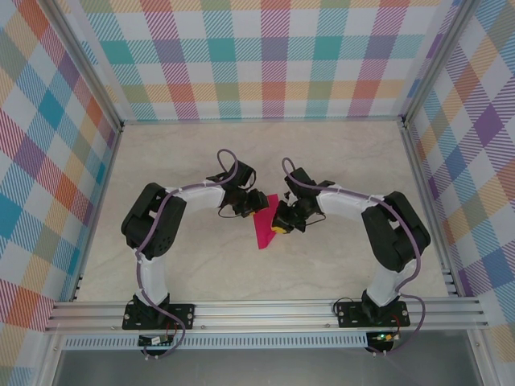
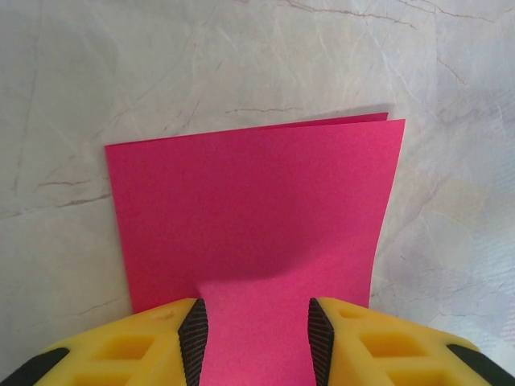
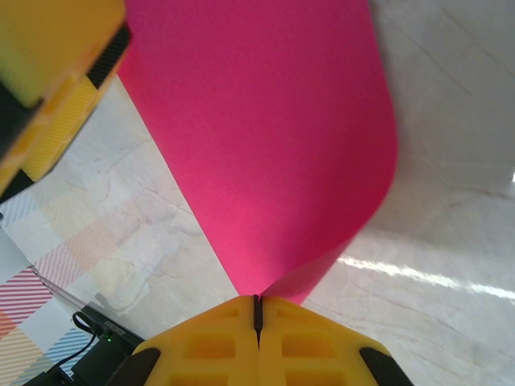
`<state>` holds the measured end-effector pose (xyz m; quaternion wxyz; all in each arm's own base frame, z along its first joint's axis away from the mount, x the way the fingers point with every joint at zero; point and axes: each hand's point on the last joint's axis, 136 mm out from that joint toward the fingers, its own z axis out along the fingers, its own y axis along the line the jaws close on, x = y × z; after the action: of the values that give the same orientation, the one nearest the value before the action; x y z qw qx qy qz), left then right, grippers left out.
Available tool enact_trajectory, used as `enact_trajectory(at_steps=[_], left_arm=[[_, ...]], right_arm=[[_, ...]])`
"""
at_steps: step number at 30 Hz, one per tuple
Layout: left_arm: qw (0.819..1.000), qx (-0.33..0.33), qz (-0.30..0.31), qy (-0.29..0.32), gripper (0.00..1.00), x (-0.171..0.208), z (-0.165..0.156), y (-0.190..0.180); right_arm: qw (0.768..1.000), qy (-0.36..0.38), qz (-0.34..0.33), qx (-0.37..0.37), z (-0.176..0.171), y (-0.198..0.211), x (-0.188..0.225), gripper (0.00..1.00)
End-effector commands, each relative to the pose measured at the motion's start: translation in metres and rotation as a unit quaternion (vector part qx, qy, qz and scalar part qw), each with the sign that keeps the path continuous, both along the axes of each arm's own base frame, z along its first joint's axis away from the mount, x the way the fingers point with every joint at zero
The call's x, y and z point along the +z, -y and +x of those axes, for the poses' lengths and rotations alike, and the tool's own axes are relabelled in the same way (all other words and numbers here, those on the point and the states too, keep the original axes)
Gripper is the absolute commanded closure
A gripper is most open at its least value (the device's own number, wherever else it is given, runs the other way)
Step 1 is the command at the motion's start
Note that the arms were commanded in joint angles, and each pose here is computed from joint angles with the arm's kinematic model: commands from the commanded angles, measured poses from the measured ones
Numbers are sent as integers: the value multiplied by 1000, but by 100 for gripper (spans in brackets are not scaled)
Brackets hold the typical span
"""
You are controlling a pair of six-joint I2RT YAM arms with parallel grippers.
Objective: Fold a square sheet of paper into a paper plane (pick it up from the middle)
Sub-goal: Third fold the triangle at the center of the table.
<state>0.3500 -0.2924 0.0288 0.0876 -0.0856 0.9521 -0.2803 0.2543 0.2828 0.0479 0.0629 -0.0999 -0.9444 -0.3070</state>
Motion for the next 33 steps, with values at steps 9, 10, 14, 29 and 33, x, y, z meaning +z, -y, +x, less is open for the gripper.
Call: enact_trajectory(at_steps=[9,10,14,29,33], left_arm=[[1000,-10,18,-15,59,-10,-5,-1],[1000,-10,17,-15,59,-10,-5,0],[999,-10,24,-28,59,-12,-10,-3],[1000,-8,16,-21,60,-2,-8,-1],[1000,-8,13,-16,60,4,-7,-1]], right_arm=[[998,35,32,29,24,-27,-1,98],[998,35,31,31,24,-28,-2,98],[998,36,31,38,25,-30,-5,98],[996,49,32,64,24,-38,-13,98],[996,46,30,66,24,-38,-17,98]])
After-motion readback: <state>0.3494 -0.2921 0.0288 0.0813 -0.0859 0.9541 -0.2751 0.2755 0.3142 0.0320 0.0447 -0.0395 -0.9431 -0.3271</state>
